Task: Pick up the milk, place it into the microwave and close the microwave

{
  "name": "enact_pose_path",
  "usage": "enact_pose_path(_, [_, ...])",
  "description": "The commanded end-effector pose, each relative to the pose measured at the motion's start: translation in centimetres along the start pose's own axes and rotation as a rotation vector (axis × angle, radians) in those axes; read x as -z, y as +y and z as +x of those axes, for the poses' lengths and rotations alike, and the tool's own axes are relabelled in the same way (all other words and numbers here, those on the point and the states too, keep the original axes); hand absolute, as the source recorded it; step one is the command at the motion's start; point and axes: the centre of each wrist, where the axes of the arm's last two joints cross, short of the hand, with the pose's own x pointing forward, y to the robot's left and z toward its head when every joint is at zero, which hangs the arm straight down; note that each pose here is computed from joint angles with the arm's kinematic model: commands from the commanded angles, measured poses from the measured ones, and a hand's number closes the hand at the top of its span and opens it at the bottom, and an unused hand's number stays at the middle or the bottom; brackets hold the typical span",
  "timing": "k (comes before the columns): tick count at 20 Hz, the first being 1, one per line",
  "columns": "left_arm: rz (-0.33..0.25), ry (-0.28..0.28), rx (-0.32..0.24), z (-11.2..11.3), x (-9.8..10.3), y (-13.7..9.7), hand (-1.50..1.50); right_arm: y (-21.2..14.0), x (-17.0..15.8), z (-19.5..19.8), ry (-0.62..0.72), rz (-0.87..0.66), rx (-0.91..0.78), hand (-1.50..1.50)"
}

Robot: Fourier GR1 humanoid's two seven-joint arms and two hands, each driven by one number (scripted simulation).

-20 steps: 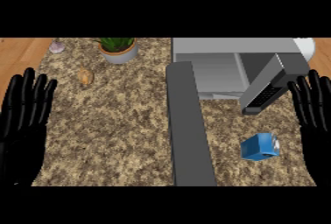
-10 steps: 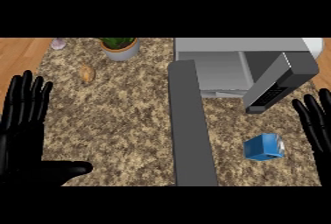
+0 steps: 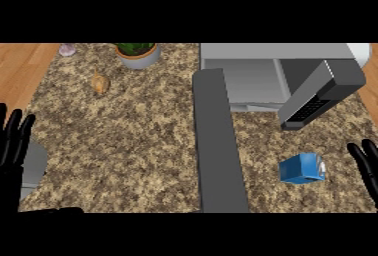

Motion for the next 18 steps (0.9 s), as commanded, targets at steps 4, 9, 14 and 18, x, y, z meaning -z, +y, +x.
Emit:
enact_pose_path(4, [-0.006, 0.001, 0.0, 0.3, -3.1, 3.7, -1.5, 0.1, -1.5, -1.7, 0.089, -0.049, -0.052, -1.5])
enact_pose_path(9, [-0.011, 0.018, 0.009, 2.5, -3.6, 3.3, -1.5, 0.7, -2.5, -3.8, 0.117, -0.06, -0.052, -1.5])
enact_pose_path(14, [-0.01, 0.005, -0.012, 3.3, -3.7, 2.7, -1.5, -2.0, -2.5, -6.1, 0.128, -0.07, -0.029, -1.5])
enact_pose_path(18, [-0.001, 0.021, -0.008, 3.3, -5.1, 4.5, -1.5, -2.3, -2.0, -9.0, 0.168, -0.119, -0.051, -1.5])
